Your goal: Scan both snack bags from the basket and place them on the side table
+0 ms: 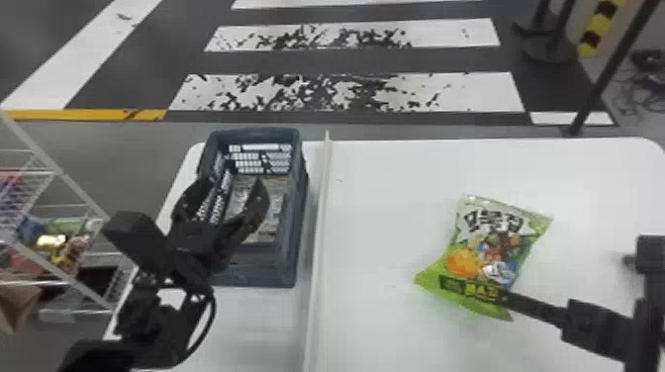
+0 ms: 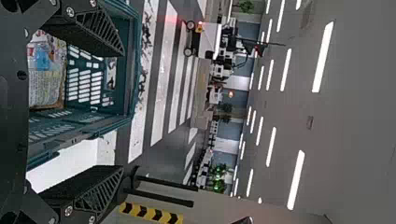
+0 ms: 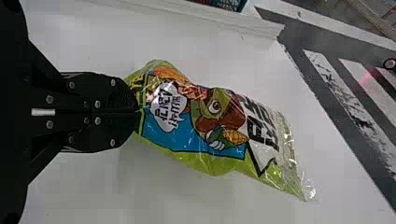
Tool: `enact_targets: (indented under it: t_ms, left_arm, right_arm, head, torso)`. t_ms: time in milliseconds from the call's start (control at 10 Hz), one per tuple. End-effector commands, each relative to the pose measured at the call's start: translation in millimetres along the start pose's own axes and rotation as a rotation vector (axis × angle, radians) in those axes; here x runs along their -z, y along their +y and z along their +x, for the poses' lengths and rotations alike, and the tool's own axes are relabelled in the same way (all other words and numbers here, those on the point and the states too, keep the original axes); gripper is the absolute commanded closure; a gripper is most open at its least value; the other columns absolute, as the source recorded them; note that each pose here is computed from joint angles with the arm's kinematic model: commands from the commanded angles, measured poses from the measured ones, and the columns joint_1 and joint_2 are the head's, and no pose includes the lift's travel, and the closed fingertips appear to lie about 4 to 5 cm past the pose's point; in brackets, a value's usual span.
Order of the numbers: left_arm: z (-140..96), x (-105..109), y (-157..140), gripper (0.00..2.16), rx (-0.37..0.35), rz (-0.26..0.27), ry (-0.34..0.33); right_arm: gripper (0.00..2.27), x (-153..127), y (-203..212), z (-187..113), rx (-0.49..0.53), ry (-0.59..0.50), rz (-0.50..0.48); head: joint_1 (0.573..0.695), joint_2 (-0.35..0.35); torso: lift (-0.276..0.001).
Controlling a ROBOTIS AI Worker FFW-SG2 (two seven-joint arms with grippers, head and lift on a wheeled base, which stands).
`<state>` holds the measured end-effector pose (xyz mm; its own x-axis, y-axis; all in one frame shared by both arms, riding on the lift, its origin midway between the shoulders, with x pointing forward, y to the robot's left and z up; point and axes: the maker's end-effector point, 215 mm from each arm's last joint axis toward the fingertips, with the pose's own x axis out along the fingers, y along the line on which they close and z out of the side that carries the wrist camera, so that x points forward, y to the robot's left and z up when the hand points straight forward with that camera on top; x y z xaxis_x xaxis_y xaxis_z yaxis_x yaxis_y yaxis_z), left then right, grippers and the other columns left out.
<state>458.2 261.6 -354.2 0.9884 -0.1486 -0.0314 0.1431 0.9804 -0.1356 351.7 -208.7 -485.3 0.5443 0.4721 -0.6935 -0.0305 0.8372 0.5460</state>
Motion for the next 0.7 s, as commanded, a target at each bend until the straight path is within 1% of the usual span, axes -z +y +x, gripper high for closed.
enact_targets:
  t_ms: [0, 100, 200, 300, 400, 500, 600]
  left_arm:
    - [0, 0, 0, 0.15, 0.001, 0.001, 0.0]
    - [0, -1, 0, 0.15, 0.002, 0.002, 0.0]
    - [0, -2, 2, 0.15, 0.002, 0.001, -0.002]
    - [-1, -1, 3, 0.15, 0.001, 0.0, 0.001]
    - [-1, -1, 3, 0.15, 0.001, 0.001, 0.001]
    - [0, -2, 3, 0.15, 0.003, 0.003, 0.0]
    - [0, -2, 4, 0.15, 0.003, 0.004, 0.0]
  right_arm:
    - [2.25, -30, 0, -21, 0.114, -0.059, -0.127]
    - [2.25, -45, -5, -33, 0.211, -0.086, -0.199]
    - [2.25, -53, -13, -41, 0.334, -0.089, -0.281]
    - [2.25, -56, -14, -45, 0.449, -0.082, -0.369]
    - [2.25, -55, -12, -47, 0.541, -0.067, -0.44]
    - [2.25, -57, -17, -55, 0.657, -0.05, -0.535]
    - [2.25, -60, -26, -64, 0.823, -0.023, -0.679]
  head:
    - [0.695, 0.088]
    - [0.695, 0.063]
    - [0.695, 0.042]
    - [0.695, 0.021]
    - [0.695, 0.016]
    - [0.695, 0.01]
    - [0.695, 0.004]
  torso:
    - [-0.075]
    - [-0.075]
    - [-0.075]
    - [-0.075]
    - [-0.075]
    - [-0.075]
    - [-0.075]
